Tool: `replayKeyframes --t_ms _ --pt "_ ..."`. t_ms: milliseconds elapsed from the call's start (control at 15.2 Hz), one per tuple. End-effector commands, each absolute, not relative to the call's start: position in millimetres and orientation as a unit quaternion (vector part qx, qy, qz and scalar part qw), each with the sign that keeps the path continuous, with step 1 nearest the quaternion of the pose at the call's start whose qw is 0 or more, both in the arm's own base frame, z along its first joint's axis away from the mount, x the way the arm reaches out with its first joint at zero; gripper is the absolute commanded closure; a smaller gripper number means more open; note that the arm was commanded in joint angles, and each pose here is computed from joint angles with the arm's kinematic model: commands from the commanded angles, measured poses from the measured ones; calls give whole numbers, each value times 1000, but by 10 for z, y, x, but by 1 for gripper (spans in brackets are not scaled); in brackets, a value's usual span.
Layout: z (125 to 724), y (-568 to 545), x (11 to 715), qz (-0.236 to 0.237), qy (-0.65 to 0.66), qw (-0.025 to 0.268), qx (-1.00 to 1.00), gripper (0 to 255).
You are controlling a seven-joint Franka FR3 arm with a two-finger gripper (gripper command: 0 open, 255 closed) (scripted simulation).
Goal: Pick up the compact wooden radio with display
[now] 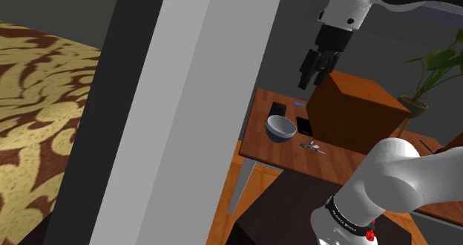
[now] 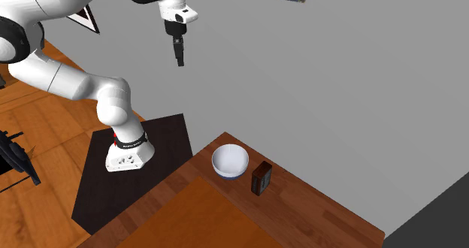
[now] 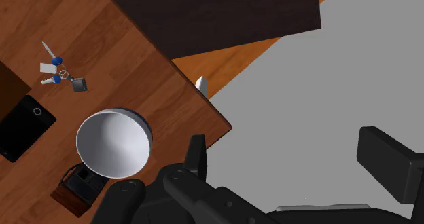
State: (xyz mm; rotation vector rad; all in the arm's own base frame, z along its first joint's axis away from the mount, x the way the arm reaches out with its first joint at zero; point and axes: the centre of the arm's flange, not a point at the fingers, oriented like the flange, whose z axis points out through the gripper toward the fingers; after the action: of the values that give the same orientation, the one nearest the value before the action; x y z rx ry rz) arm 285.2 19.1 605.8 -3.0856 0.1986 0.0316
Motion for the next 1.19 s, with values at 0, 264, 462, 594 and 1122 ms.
replayKeyframes --t_ms 0,264,462,594,1122 --pt "6058 191 2852 10 64 25 -998 0" --pt "5758 -222 2972 9 53 24 -998 0" --pt "5533 -531 3069 7 45 23 -999 0" --pt "5383 -735 3136 7 39 23 -999 0" --pt "4788 -1547 3433 3 17 22 -1000 0"
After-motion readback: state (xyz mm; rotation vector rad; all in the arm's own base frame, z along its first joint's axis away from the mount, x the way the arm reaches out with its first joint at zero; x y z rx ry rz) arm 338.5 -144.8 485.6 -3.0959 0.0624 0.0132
